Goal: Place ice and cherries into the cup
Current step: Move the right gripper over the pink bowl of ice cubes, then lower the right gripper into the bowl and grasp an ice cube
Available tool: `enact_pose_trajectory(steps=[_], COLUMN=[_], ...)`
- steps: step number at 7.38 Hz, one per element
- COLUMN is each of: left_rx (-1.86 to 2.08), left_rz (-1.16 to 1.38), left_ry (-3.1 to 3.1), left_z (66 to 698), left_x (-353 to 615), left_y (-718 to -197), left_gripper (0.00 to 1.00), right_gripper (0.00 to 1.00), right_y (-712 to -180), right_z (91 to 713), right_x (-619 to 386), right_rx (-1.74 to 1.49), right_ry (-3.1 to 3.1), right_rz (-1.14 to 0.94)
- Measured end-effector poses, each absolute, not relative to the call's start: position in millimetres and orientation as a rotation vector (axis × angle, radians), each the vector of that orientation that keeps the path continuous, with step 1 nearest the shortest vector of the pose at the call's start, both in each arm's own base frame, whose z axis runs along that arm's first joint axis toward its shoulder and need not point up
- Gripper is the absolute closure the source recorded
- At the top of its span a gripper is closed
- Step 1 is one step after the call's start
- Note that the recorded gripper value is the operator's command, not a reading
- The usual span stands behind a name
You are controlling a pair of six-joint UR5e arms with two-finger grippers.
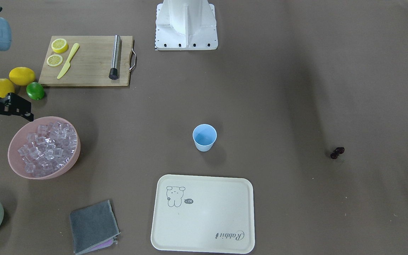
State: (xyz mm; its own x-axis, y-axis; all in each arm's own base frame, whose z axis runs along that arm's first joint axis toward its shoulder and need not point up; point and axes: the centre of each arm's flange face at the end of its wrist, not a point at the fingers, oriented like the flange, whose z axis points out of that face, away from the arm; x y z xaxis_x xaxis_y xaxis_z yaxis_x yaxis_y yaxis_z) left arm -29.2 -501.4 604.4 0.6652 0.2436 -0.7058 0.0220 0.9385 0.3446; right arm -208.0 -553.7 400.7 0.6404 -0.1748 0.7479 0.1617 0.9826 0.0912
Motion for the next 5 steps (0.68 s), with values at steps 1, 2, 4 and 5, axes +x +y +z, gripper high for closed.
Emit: enact_pose_trajectory(steps=[1,2,4,5], left_rx=[0.342,0.342,0.331,0.328], left_rz=[0.129,0.129,0.125,0.124], left_ry=[0.837,0.837,0.837,0.836], left_z=[603,603,609,610], left_x=[-29,-28,-26,-26], left_y=[-506,-516,-543,-549], left_gripper=[0.02,0.02,0.02,0.02], right_gripper=[0.03,0.03,0.03,0.03], right_y=[-554,-555,-572,-580], right_z=[405,410,431,438], right_x=[-222,-232,-250,-258], right_rx=[0.012,0.012,0.046,0.058], right_ry=[-0.853,-0.844,-0.841,-0.846], right_rz=[-0.211,-0.223,-0.241,-0.244])
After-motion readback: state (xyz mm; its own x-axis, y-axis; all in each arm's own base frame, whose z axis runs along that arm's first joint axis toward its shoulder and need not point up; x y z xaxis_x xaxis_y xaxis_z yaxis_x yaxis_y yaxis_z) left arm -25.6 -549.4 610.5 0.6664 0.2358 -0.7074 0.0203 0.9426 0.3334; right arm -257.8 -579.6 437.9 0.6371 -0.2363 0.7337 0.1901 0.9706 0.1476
